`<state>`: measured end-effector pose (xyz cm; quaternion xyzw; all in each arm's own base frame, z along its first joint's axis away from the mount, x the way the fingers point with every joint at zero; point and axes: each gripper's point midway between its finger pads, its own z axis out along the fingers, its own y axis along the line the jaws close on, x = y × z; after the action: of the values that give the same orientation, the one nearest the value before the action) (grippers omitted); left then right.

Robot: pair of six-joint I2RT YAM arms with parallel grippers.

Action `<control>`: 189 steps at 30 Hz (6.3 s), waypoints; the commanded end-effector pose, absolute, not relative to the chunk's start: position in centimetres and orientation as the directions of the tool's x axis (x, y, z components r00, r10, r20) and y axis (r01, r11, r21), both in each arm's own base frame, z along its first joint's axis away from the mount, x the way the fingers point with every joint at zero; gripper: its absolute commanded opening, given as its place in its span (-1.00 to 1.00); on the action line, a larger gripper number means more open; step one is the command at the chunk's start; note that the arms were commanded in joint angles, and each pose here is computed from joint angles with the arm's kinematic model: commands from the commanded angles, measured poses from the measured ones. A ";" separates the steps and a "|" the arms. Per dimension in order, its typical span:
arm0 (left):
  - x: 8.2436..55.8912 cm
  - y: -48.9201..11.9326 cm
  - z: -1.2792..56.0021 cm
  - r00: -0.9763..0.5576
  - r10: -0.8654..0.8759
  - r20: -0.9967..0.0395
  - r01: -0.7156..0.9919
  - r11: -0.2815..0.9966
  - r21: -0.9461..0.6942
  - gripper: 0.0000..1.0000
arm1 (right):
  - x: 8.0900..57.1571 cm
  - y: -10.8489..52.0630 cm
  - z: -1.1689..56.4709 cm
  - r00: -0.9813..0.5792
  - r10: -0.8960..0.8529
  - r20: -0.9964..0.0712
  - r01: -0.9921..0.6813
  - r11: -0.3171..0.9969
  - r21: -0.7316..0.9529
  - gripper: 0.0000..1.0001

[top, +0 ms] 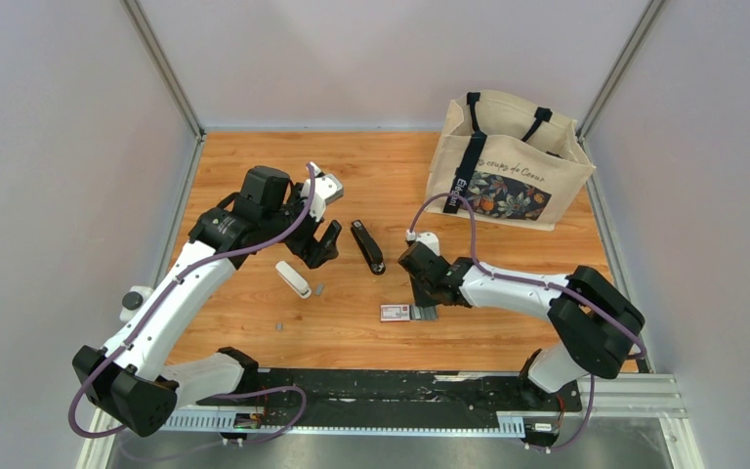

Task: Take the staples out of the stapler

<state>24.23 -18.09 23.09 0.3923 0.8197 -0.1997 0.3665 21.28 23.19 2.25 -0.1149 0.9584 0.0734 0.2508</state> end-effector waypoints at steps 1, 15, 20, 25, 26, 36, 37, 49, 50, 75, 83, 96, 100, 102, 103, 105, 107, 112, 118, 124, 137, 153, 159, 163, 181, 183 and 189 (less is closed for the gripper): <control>24.5 -18.2 23.4 -0.406 0.493 -0.769 0.795 0.606 -0.031 0.78 | 23.3 23.9 4.0 -0.811 -0.176 -0.558 -0.255 0.965 0.067 -0.76; 24.6 -18.2 23.3 -0.406 0.495 -0.768 0.795 0.606 -0.029 0.78 | 23.0 24.6 3.9 -0.817 -0.185 -0.546 -0.277 0.957 0.090 -0.79; 24.6 -18.1 23.3 -0.404 0.496 -0.769 0.795 0.606 -0.027 0.79 | 22.0 24.6 3.4 -0.825 -0.183 -0.535 -0.284 0.952 0.111 -0.82; 24.6 -18.2 23.2 -0.409 0.494 -0.767 0.794 0.608 -0.032 0.78 | 21.3 24.5 3.3 -0.828 -0.184 -0.529 -0.288 0.950 0.121 -0.84; 24.6 -18.2 23.2 -0.409 0.495 -0.767 0.794 0.607 -0.032 0.79 | 21.2 24.4 3.2 -0.829 -0.183 -0.529 -0.286 0.951 0.120 -0.85; 24.6 -18.2 23.1 -0.409 0.495 -0.766 0.794 0.608 -0.031 0.79 | 21.5 23.8 4.0 -0.815 -0.182 -0.550 -0.278 0.956 0.095 -0.82; 24.6 -18.2 23.2 -0.408 0.495 -0.767 0.794 0.607 -0.031 0.79 | 21.7 24.1 4.4 -0.810 -0.182 -0.557 -0.281 0.955 0.096 -0.82; 24.5 -18.2 23.1 -0.409 0.498 -0.765 0.795 0.605 -0.031 0.79 | 21.7 25.2 5.0 -0.801 -0.183 -0.570 -0.305 0.944 0.125 -0.66; 24.6 -18.2 23.1 -0.409 0.497 -0.766 0.795 0.606 -0.031 0.79 | 21.7 25.3 5.1 -0.800 -0.179 -0.572 -0.306 0.943 0.132 -0.66; 21.3 -23.3 9.9 -0.211 0.839 -0.502 0.965 0.261 0.030 0.70 | 19.5 19.1 5.8 -0.847 0.143 -0.513 -0.100 0.904 0.417 -0.53; 21.1 -26.0 7.2 -0.117 0.887 -0.447 0.982 0.171 0.082 0.61 | 19.3 20.1 4.9 -0.878 0.216 -0.428 -0.079 0.816 0.573 -0.58; 20.5 -27.6 4.5 -0.087 0.919 -0.386 0.989 0.125 0.074 0.57 | 18.9 20.4 3.4 -0.893 0.269 -0.361 -0.035 0.758 0.651 -0.64; 20.5 -27.7 4.0 -0.085 0.923 -0.375 0.989 0.124 0.079 0.57 | 18.7 20.2 3.1 -0.894 0.273 -0.356 -0.028 0.758 0.652 -0.66; 20.5 -27.8 3.8 -0.086 0.924 -0.372 0.990 0.123 0.075 0.57 | 18.5 20.1 2.8 -0.897 0.276 -0.345 -0.018 0.757 0.653 -0.66; 20.5 -27.8 3.7 -0.086 0.925 -0.370 0.990 0.121 0.072 0.56 | 18.3 20.1 2.8 -0.898 0.275 -0.344 -0.018 0.756 0.654 -0.66; 20.4 -27.9 3.5 -0.085 0.924 -0.372 0.991 0.119 0.068 0.56 | 18.2 20.0 2.7 -0.899 0.278 -0.338 -0.013 0.756 0.655 -0.67; 20.3 -28.0 3.3 -0.083 0.925 -0.371 0.991 0.115 0.065 0.56 | 18.6 20.3 3.1 -0.891 0.283 -0.356 -0.031 0.743 0.669 -0.66; 20.2 -28.2 3.0 -0.082 0.925 -0.371 0.992 0.113 0.062 0.55 | 18.7 20.6 3.1 -0.892 0.287 -0.350 -0.029 0.737 0.676 -0.67; 20.2 -28.5 2.9 -0.074 0.925 -0.372 0.992 0.105 0.063 0.53 | 18.8 20.8 3.0 -0.893 0.290 -0.344 -0.027 0.730 0.683 -0.70; 20.3 -28.4 2.5 -0.073 0.928 -0.366 0.992 0.104 0.066 0.53 | 18.8 21.0 3.3 -0.893 0.291 -0.343 -0.032 0.721 0.693 -0.73; 20.3 -28.6 2.2 -0.072 0.927 -0.368 0.993 0.102 0.062 0.52 | 18.7 21.8 3.0 -0.901 0.274 -0.335 -0.042 0.715 0.698 -0.77; 20.3 -28.6 2.3 -0.071 0.928 -0.367 0.993 0.100 0.059 0.51 | 18.6 22.4 3.1 -0.905 0.254 -0.340 -0.057 0.721 0.690 -0.80; 20.3 -28.7 2.3 -0.073 0.928 -0.366 0.993 0.101 0.056 0.51 | 18.7 22.7 3.4 -0.906 0.238 -0.351 -0.072 0.729 0.681 -0.80; 20.3 -28.7 2.4 -0.073 0.927 -0.367 0.993 0.101 0.058 0.51 | 18.7 22.9 3.4 -0.906 0.225 -0.358 -0.083 0.736 0.672 -0.81; 20.9 -27.8 2.8 -0.064 0.935 -0.348 0.989 0.105 0.100 0.52 | 18.5 21.3 3.4 -0.896 0.203 -0.394 -0.086 0.793 0.604 -0.80; 21.2 -27.2 3.4 -0.076 0.932 -0.355 0.988 0.120 0.103 0.53 | 18.9 21.1 3.8 -0.887 0.204 -0.413 -0.092 0.800 0.592 -0.78; 23.1 -24.7 7.1 -0.147 0.890 -0.431 0.972 0.210 0.103 0.66 | 19.3 21.0 4.7 -0.876 0.190 -0.442 -0.115 0.809 0.576 -0.61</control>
<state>21.11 -26.23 2.92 0.6417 0.7461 -0.0901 0.1533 17.98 20.79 2.80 0.0361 0.9249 0.3118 0.2145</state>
